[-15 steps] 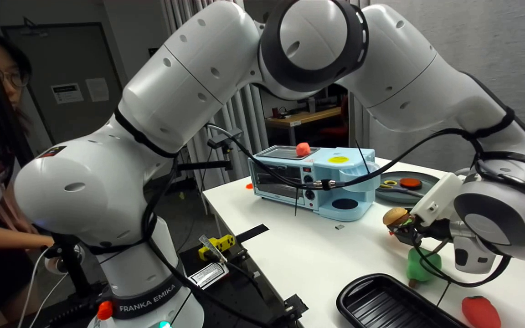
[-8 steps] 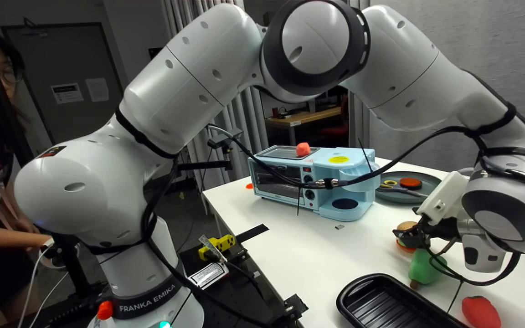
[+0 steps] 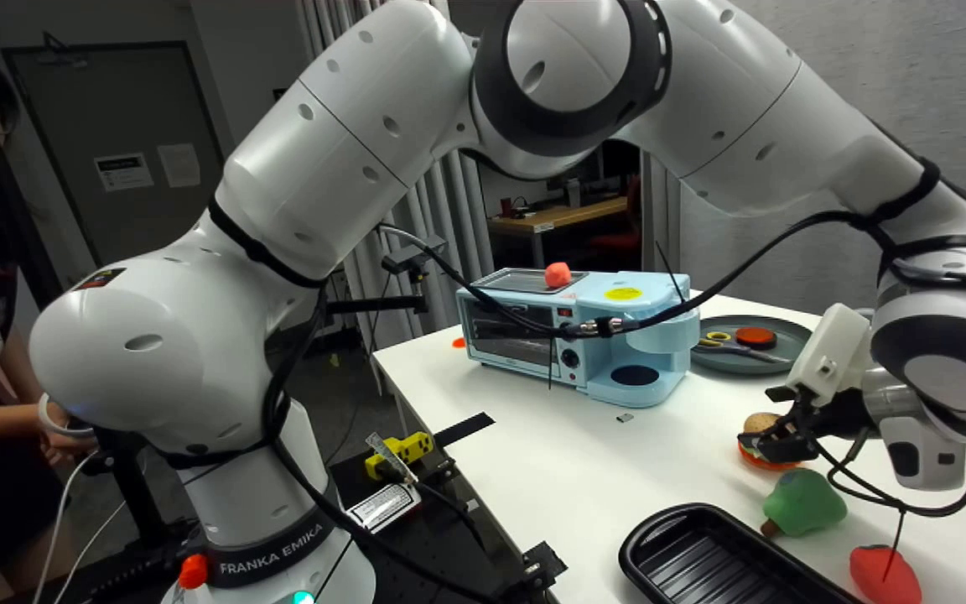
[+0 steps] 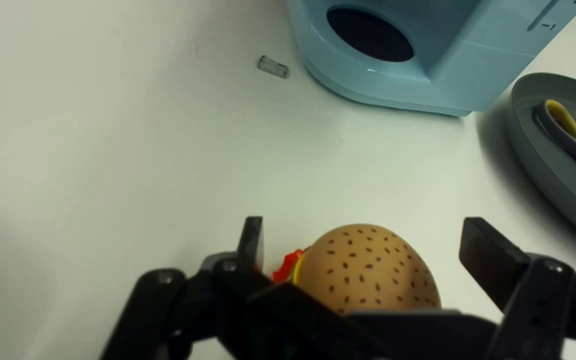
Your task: Stand the sandwich plush toy and the pear plush toy upright, then place the strawberry plush toy on the tray
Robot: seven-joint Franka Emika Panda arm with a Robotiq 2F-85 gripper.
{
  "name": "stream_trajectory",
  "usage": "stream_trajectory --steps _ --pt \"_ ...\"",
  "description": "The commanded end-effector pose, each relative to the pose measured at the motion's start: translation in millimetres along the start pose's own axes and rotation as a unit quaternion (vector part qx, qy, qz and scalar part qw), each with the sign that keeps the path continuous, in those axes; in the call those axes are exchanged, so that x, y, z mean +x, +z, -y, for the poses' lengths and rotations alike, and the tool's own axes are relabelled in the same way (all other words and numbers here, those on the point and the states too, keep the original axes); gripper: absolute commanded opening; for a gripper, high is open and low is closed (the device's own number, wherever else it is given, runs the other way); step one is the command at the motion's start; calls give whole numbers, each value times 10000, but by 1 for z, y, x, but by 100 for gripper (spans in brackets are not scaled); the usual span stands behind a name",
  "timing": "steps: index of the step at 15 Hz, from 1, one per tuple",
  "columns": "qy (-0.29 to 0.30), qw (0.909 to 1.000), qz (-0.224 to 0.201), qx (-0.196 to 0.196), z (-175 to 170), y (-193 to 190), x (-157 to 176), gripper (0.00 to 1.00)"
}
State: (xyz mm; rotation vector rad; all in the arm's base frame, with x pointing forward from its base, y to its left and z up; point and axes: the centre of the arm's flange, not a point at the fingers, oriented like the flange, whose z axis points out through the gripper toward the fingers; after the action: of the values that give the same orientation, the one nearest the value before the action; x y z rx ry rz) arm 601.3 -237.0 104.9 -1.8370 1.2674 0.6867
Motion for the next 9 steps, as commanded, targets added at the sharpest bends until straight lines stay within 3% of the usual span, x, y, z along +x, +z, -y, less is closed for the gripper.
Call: stream_trajectory --steps 1,5,9 --pt "-210 9970 -511 -540 12 -18 -33 100" --pt "-657 9846 -987 -1288 28 -30 -61 100" --pt "-1319 9590 -1388 -2088 37 -35 -89 100"
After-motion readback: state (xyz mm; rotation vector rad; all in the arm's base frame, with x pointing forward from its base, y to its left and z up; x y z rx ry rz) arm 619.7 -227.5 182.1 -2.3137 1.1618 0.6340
